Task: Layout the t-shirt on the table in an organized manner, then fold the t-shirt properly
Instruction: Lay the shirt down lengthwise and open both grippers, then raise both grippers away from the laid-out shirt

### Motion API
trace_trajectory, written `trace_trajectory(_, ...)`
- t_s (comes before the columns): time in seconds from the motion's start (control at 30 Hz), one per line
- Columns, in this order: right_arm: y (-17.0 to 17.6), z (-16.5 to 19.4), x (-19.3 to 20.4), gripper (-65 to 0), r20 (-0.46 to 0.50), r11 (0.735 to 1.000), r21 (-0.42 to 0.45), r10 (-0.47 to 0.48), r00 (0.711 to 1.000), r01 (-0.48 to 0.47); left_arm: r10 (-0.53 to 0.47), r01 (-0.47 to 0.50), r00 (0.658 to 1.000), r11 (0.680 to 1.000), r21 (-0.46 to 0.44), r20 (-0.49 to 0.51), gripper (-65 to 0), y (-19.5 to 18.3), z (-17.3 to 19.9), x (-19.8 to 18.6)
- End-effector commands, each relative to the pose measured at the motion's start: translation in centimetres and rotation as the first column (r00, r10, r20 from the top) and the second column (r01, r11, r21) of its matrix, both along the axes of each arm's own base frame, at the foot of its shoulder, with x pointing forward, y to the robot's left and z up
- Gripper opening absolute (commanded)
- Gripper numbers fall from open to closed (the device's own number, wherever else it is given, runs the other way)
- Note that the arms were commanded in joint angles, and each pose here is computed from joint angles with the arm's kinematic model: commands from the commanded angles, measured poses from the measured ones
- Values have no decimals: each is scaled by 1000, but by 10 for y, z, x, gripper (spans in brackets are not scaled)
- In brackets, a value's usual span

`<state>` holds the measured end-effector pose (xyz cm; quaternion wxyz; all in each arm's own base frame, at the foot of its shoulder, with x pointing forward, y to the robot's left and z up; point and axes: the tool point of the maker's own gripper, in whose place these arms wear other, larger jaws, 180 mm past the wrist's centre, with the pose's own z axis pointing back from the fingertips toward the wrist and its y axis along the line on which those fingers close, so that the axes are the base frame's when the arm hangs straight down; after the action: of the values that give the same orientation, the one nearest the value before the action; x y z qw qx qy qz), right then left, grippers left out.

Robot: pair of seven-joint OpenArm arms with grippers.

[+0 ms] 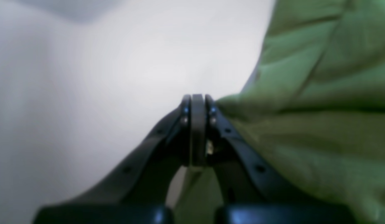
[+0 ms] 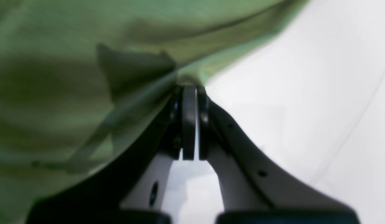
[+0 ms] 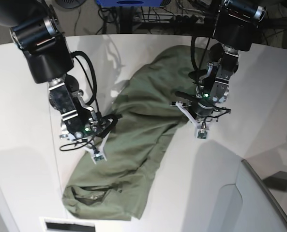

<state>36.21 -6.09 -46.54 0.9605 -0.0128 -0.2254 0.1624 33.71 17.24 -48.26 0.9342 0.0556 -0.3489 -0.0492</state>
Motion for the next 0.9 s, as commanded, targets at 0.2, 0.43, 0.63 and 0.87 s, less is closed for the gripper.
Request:
trace_trajectory(0.2,16,63,-43,-614,174,993,110,16,985,-36,79,-74,989,996,-49,125,-650,19,57,1)
trace_trajectory(0.43,19,77,-109,-362,169,981,195,-32,985,-2,176,-171,978,984,-52,109,-650,51,82,-67)
trace_trajectory(0.63,21,71,-126,-198,136,980,200,-30,990,2,224,-223,975,974,-40,7,-336,67,65,-131)
trace_trajectory(0.87,20,70,-126,-182,134,980,198,-31,990,3,213,-235,970,941,-243,-114,-326,64,42,-173)
